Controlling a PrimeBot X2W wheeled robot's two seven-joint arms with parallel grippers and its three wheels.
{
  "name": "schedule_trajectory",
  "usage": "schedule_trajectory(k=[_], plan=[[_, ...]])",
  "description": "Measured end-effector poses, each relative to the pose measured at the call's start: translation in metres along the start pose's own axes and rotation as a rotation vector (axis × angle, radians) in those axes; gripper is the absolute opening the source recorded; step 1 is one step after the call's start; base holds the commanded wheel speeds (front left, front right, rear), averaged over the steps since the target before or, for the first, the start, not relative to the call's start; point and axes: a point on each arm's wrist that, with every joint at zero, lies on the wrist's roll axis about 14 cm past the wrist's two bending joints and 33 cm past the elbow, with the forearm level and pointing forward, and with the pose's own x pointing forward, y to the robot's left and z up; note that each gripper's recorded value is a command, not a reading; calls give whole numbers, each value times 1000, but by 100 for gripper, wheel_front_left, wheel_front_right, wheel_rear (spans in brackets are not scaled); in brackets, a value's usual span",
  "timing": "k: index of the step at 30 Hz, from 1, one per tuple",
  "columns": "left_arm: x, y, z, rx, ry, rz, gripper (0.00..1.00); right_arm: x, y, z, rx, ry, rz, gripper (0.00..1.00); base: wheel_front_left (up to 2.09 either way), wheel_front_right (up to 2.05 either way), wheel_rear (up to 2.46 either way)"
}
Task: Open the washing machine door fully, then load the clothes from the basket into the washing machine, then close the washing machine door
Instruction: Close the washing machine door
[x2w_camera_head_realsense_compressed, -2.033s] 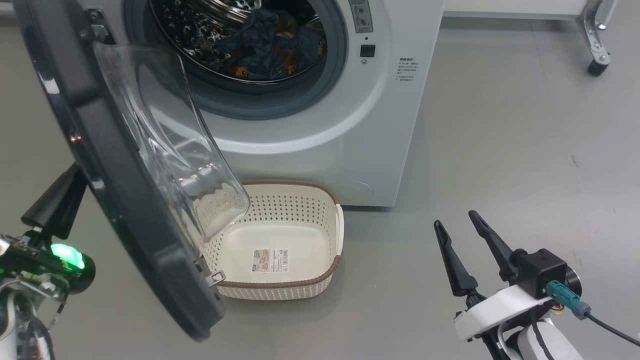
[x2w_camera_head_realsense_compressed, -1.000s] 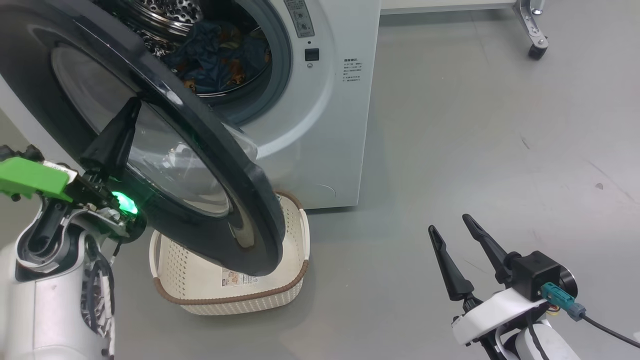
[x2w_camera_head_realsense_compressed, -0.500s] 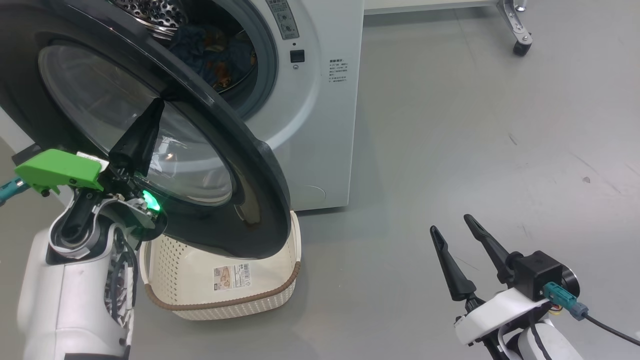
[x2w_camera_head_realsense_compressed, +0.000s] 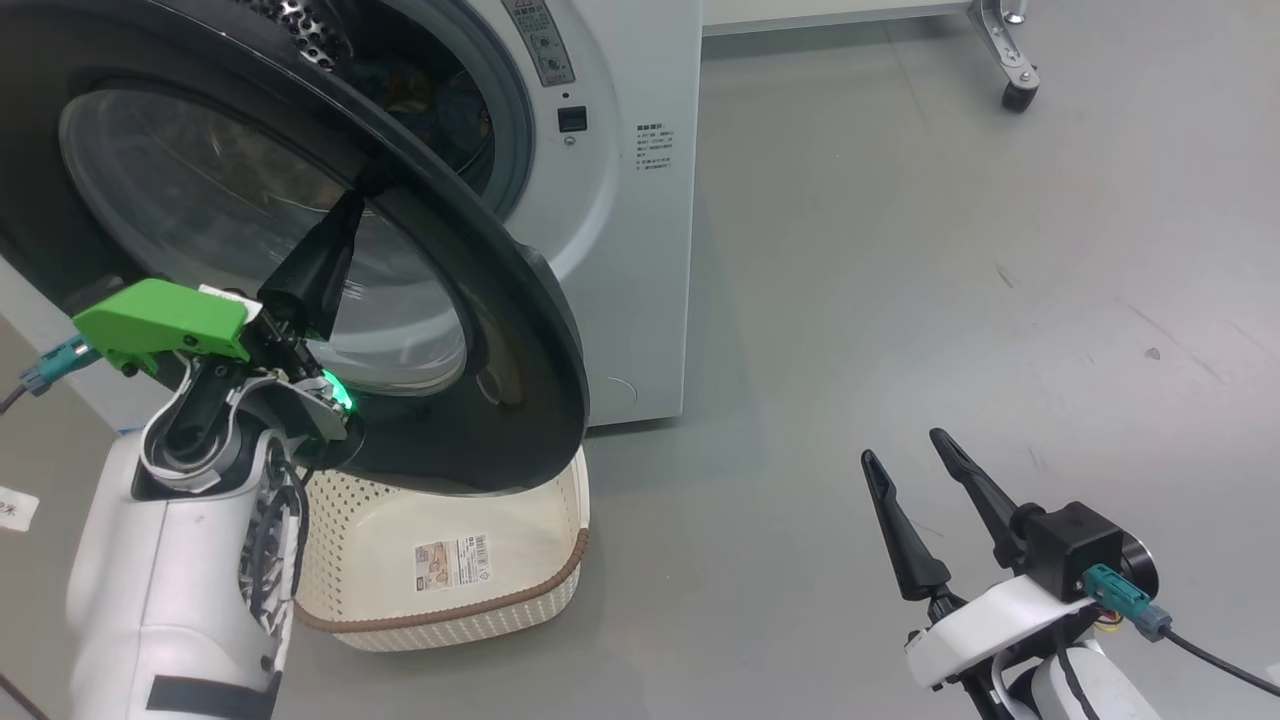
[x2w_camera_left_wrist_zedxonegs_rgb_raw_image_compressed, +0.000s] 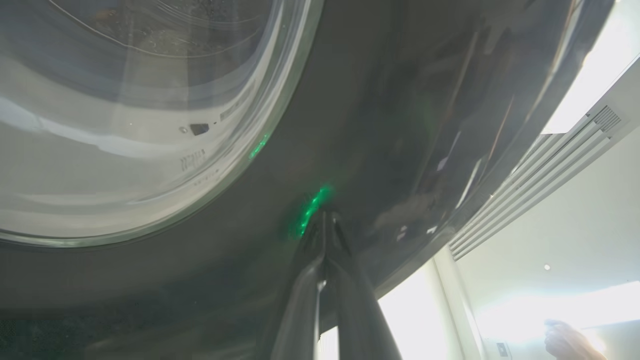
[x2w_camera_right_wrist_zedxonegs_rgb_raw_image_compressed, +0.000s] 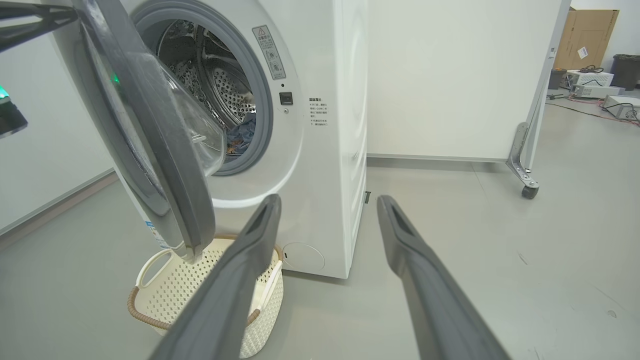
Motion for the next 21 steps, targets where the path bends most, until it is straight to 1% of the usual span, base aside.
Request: schedule_trajectory(k=[12,13,15,16,18,20,21], plan=[[9,6,-9,24,8,29,0,-1,-3,0,3,-1,-13,100,0,0,0],[10,10,-11,64,14,48,0,-1,-3,0,4,-1,-13,100,0,0,0],[8,20,-16,193,52,103,0,0,-4,0,5,-2,-16,100,0,0,0],[7,22,-16,242,65,118,0,0,-5,1,5,-4,-20,100,0,0,0],[5,16,-9,276,41,107,0,0,-8,2,4,-7,-28,100,0,0,0],[2,13,-2,356,21,108,0,0,-12,2,3,-9,-41,100,0,0,0],[-1,15,3,408,9,124,13,0,-14,3,3,-9,-47,100,0,0,0]])
